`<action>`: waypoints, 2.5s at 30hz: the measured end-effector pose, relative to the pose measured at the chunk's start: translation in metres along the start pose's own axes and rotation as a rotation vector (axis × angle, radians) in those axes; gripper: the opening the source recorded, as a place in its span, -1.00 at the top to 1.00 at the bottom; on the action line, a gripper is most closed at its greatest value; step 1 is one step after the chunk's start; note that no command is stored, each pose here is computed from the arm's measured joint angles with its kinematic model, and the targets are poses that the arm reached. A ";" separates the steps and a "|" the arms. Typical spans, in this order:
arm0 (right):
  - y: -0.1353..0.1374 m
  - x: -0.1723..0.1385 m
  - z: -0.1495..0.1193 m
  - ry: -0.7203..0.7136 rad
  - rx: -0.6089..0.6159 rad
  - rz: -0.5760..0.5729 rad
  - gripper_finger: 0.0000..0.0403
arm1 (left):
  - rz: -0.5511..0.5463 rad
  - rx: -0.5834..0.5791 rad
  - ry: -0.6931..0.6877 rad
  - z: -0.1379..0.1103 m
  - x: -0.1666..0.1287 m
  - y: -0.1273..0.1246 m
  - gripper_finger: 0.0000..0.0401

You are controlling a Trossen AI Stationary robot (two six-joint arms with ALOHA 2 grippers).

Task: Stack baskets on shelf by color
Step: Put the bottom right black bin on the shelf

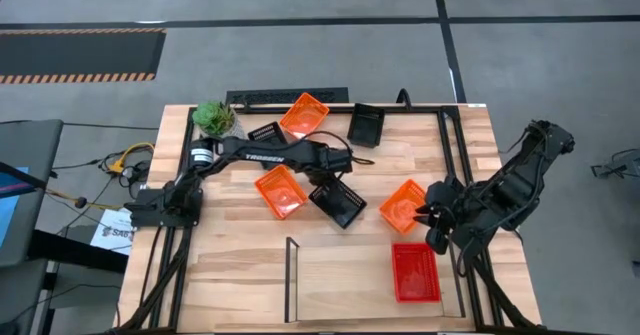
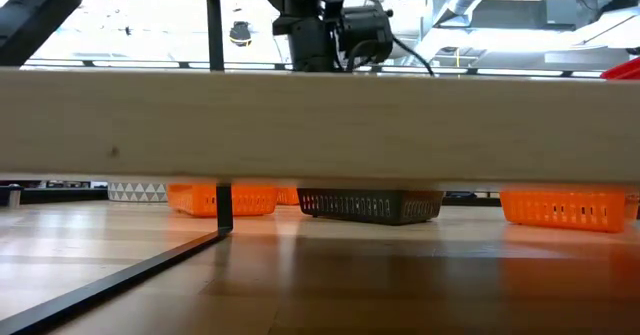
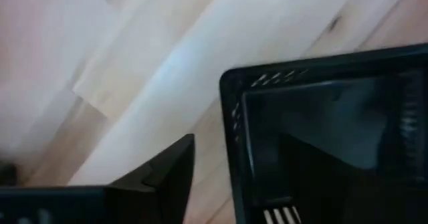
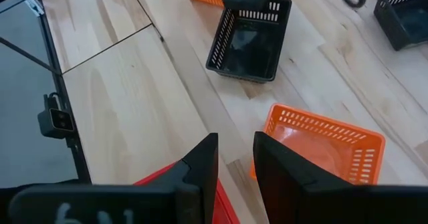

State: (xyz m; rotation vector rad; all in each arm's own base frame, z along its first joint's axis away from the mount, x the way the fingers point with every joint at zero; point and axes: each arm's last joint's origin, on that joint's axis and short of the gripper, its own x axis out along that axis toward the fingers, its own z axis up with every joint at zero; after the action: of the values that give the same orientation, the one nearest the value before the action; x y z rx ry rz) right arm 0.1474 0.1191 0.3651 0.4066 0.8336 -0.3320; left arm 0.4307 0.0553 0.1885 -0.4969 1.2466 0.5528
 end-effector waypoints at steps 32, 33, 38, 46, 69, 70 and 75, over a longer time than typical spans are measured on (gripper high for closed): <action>0.004 -0.013 -0.016 0.030 -0.056 0.070 0.41 | -0.289 0.361 -0.137 -0.008 -0.129 -0.096 1.00; 0.004 -0.014 -0.018 0.032 -0.061 0.073 0.41 | -0.305 0.382 -0.145 -0.015 -0.133 -0.104 1.00; 0.005 -0.018 -0.022 0.039 -0.085 0.090 0.41 | -0.375 0.475 -0.152 -0.047 -0.137 -0.140 1.00; 0.006 -0.020 -0.026 0.046 -0.109 0.101 0.41 | -0.412 0.425 -0.084 -0.065 -0.092 -0.178 1.00; 0.008 -0.028 -0.036 0.060 -0.164 0.136 0.41 | -0.416 0.428 0.022 -0.045 -0.052 -0.166 1.00; 0.008 -0.028 -0.036 0.060 -0.164 0.136 0.41 | -0.418 0.437 0.020 -0.045 -0.053 -0.166 1.00; 0.007 -0.028 -0.036 0.061 -0.167 0.132 0.41 | -0.410 0.463 0.010 -0.045 -0.052 -0.166 1.00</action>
State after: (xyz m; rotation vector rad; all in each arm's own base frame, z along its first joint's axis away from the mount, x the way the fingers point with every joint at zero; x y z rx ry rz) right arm 0.1101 0.1461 0.3660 0.3154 0.8822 -0.1274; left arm 0.4914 -0.1070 0.2361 -0.3468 1.1923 -0.0880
